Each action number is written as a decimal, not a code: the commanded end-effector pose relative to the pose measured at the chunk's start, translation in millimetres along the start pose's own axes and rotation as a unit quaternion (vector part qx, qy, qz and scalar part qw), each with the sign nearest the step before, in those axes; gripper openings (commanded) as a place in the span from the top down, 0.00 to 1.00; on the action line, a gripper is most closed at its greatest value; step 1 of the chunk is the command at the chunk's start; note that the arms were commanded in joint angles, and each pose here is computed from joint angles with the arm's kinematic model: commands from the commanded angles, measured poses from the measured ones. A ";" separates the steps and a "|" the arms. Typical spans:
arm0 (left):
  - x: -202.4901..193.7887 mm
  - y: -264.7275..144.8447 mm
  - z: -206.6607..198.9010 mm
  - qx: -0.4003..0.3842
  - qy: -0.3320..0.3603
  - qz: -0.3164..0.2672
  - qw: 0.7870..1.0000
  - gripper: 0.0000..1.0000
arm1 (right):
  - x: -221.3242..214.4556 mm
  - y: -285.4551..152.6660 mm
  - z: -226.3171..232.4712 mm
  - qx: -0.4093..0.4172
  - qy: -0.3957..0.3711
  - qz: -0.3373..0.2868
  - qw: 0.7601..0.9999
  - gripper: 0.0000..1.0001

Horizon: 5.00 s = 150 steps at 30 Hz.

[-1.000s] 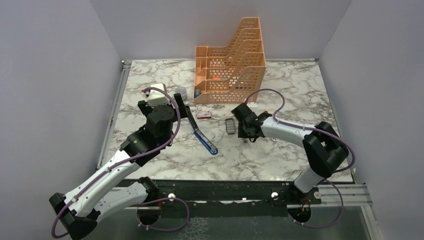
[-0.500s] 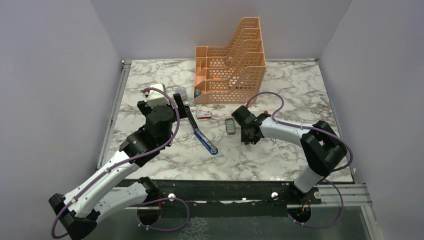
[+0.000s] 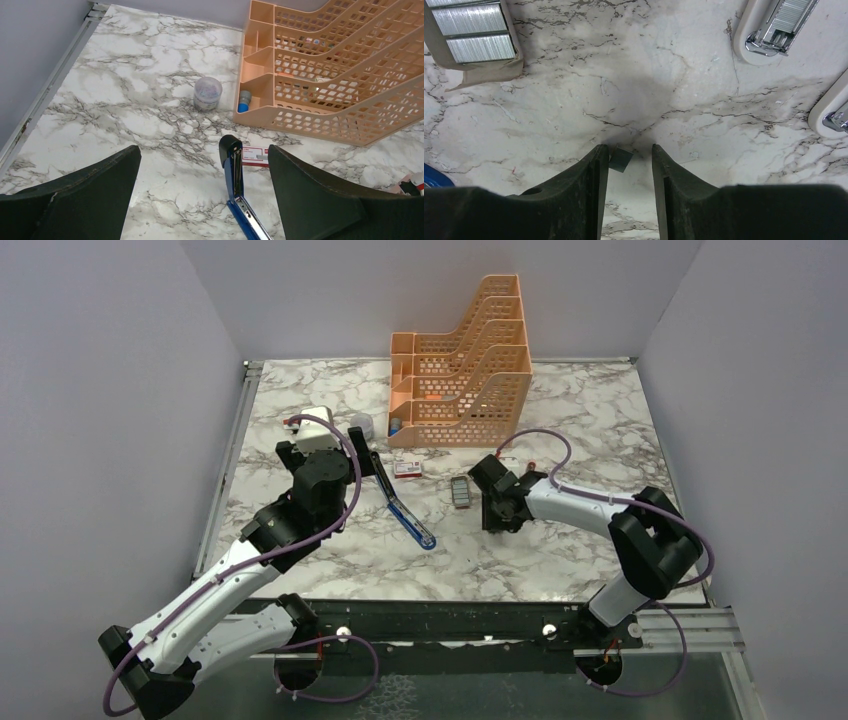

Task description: Load the staples into the stapler

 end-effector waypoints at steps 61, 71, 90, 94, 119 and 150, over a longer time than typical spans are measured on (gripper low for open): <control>3.5 -0.8 -2.7 -0.011 -0.006 -0.006 1.000 0.02 | 48.2 -14.0 -59.5 -0.051 0.125 -0.088 0.987 0.78; 4.8 -1.3 -3.1 -0.013 -0.007 -0.006 1.000 0.02 | 64.2 -18.4 -131.7 -0.115 0.199 -0.120 0.966 0.77; 1.5 2.4 -5.5 -0.009 0.000 -0.002 1.000 0.02 | 65.7 -6.6 -134.8 -0.103 0.220 -0.115 0.963 0.77; 1.7 2.6 -5.6 -0.008 0.001 -0.002 1.000 0.02 | 63.5 -2.5 -133.4 -0.101 0.221 -0.110 0.964 0.77; -0.3 3.6 -6.5 -0.009 0.003 0.000 1.000 0.02 | 68.4 -15.4 -135.9 -0.101 0.217 -0.123 0.963 0.77; -1.8 3.6 -6.3 -0.009 0.001 0.001 1.000 0.02 | 60.9 -10.5 -133.8 -0.082 0.204 -0.124 0.968 0.77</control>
Point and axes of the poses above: each gripper's point midway between its finger pads, its own y axis out along the fingers, its own z axis along the line the jaws close on, x = y × z, the point moved 4 cm from there along -y, back along the fingers, and after that the axes turned 4 degrees about y, right-handed, at the moved point
